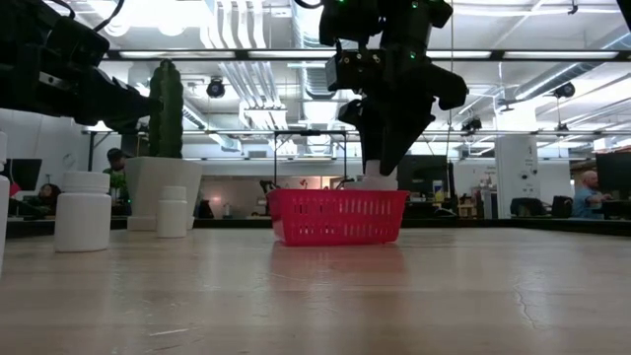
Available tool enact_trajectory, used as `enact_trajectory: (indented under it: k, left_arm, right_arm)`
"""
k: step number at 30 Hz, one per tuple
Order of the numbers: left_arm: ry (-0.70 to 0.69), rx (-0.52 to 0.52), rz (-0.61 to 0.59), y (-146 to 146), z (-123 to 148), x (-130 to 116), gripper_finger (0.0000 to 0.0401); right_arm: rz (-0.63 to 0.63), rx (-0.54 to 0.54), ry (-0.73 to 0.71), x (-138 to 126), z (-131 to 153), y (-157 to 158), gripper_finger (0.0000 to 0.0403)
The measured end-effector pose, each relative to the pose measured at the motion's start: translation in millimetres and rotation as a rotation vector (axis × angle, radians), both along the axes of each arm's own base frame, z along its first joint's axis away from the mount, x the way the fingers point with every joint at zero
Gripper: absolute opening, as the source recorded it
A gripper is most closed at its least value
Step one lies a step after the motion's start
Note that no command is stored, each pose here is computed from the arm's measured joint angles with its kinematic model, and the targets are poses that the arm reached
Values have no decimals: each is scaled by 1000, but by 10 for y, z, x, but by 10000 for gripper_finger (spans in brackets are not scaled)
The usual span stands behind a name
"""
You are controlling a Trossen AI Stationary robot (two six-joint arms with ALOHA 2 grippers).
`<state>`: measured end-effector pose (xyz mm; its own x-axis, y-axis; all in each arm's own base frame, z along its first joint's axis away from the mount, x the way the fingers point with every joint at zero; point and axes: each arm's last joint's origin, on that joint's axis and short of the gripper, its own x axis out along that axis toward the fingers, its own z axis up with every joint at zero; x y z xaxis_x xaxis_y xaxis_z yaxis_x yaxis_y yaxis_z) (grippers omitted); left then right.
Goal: Pick and place pill bottles into a basket
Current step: Put the white pill bottle into the red bin
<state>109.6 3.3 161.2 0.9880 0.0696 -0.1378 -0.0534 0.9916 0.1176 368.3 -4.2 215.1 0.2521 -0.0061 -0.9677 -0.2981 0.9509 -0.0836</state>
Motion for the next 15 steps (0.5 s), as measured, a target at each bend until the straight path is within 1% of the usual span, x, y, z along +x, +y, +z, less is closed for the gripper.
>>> enact_trajectory:
  k: [9,15]
  left_arm:
    - [0,0,0,0,0,0,5]
    - [0,0,0,0,0,0,5]
  right_arm:
    - [-1,-5,-2,2,0,-2,180]
    - [19,-30,-11,9,10,-7,180]
